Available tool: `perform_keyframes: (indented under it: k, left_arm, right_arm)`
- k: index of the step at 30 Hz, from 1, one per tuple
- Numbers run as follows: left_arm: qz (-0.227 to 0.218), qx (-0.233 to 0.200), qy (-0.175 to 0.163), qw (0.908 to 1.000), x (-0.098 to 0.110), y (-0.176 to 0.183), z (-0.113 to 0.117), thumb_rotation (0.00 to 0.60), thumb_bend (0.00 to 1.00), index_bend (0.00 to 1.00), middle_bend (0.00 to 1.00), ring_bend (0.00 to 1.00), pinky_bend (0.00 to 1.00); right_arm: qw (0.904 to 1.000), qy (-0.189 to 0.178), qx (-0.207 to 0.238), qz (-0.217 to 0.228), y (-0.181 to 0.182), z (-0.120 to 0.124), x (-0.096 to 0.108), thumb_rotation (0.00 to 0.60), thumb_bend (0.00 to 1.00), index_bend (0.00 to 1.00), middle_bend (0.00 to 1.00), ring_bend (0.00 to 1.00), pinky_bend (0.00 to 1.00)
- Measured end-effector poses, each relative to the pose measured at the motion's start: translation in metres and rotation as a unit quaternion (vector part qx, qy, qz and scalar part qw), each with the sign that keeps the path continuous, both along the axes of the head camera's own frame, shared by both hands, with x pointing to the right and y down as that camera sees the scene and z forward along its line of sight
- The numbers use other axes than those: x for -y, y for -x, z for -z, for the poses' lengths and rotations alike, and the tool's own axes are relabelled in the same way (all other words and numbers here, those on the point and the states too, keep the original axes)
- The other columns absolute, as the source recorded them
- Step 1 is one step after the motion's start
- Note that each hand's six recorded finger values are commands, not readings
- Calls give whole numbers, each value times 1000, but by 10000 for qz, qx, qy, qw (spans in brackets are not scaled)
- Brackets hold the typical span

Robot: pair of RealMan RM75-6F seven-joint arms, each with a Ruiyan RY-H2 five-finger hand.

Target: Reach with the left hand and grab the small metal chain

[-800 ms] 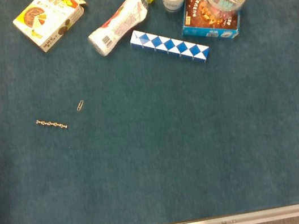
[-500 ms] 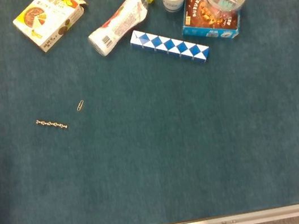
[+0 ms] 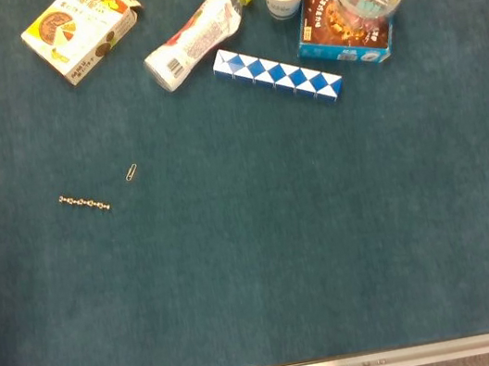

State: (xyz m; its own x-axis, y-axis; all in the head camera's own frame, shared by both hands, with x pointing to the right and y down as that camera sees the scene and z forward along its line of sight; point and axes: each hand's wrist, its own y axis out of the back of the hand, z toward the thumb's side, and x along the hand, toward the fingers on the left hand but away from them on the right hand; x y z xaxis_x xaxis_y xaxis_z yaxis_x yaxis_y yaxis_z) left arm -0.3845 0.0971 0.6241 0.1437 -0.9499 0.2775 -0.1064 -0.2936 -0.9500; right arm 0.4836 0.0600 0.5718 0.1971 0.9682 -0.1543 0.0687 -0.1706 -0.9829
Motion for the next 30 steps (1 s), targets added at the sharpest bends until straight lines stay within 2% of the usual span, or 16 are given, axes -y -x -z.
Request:
perform_keyframes:
  k: [7,12,15,20,22,26,30]
  left_arm:
    - [-455,-10,351,9983,19,-12,-10,600,311,263,363,300,277]
    - [-729,53,554,9958,30,-20,-18,600,310,262,396,352,408]
    - [-861,99,652,9941,36,-25,-23,600,309,265,473,437,545]
    - [-1059,210,820,9908,43,-33,-33,600,309,277,670,679,794]
    - [-1138,276,904,9890,46,-36,-38,600,308,290,744,757,856]
    - [-1243,395,1055,9858,51,-41,-50,600,309,347,848,855,920]
    - [-1283,444,1180,9837,55,-45,-60,600,308,378,882,887,937]
  right_arm:
    - [10000,-76,-9,47,5,3,4,600,330,518,520,405,459]
    - [10000,-77,-25,41,4,4,3,600,329,518,520,405,459]
    - [10000,-85,-23,16,3,5,2,600,330,518,520,406,459]
    - [10000,-67,-23,-10,1,6,0,600,330,518,520,408,459]
    - [10000,-67,-19,-14,1,6,-1,600,330,518,520,410,459]
    - [10000,-52,-11,-35,-1,6,-3,600,330,518,521,413,459]
    - [10000,-26,-3,-41,-1,5,-4,600,330,518,520,414,459]
